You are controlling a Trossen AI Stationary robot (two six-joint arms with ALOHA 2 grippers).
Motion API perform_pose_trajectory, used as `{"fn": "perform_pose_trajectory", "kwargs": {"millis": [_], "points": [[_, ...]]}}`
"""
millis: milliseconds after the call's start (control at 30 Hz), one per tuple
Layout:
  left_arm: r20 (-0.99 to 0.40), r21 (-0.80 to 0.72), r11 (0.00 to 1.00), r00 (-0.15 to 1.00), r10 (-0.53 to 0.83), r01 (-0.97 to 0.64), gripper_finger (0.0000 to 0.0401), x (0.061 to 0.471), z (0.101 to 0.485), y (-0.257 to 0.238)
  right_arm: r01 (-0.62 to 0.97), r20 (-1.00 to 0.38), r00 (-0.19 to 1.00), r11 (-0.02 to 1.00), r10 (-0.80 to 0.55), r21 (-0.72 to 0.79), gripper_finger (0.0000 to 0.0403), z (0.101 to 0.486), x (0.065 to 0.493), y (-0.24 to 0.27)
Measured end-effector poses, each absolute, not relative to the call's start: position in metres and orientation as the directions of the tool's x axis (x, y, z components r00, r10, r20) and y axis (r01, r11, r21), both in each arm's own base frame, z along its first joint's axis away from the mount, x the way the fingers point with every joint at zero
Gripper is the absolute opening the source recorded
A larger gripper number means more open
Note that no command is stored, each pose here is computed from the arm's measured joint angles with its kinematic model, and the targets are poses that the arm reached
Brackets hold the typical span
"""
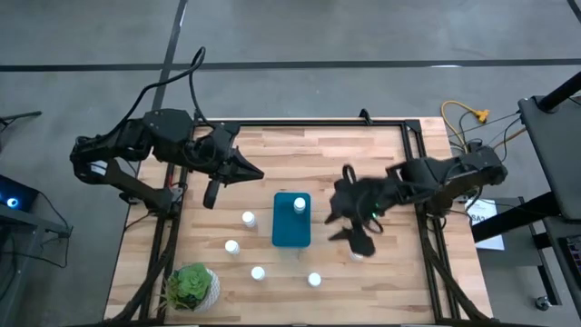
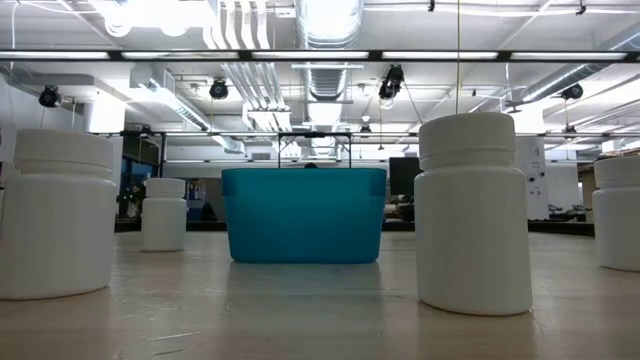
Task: Pick and place pill bottles into a basket
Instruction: Put the pill bottle into the bin
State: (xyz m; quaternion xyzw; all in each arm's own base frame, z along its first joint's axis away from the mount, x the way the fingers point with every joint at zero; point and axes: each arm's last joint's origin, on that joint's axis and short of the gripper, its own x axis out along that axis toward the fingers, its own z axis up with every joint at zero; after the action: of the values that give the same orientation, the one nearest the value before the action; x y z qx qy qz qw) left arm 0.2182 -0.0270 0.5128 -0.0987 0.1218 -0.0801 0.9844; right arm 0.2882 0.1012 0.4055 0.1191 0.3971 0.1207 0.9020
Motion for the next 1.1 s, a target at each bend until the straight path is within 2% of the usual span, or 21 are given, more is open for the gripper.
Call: {"fn": "perform_pose_trajectory", "kwargs": {"millis": [167,367,533,700,933,1100], "points": [[-0.234,-0.215,0.968,0.955,-0.182,0.131,0.0,0.221,0.511,-0.027,-0.156,-0.778,0.542,0.947,0.319,0.28,0.0206,0.394,0.275,0.122],[-0.245,-0.214,0.968,0.952,-0.181,0.129,0.0,0.223,0.509,-0.028,-0.149,-0.914,0.336,0.971,0.227,0.187,0.0206,0.375,0.252,0.128],[-0.251,-0.214,0.969,0.951,-0.18,0.127,0.0,0.227,0.507,-0.028,-0.191,-0.939,0.309,0.977,0.153,0.096,0.0206,0.362,0.248,0.131],[-0.265,-0.215,0.969,0.947,-0.18,0.124,0.0,0.231,0.505,-0.028,-0.241,-0.967,0.229,0.969,0.114,0.057,0.0206,0.332,0.245,0.135],[-0.271,-0.233,0.966,0.946,-0.178,0.115,0.0,0.235,0.503,-0.029,-0.262,-0.968,0.218,0.963,0.127,0.068,0.0205,0.283,0.246,0.14],[-0.273,-0.239,0.965,0.947,-0.172,0.106,0.0,0.236,0.503,-0.029,-0.254,-0.972,0.205,0.965,0.116,0.062,0.0205,0.264,0.245,0.138]]}}
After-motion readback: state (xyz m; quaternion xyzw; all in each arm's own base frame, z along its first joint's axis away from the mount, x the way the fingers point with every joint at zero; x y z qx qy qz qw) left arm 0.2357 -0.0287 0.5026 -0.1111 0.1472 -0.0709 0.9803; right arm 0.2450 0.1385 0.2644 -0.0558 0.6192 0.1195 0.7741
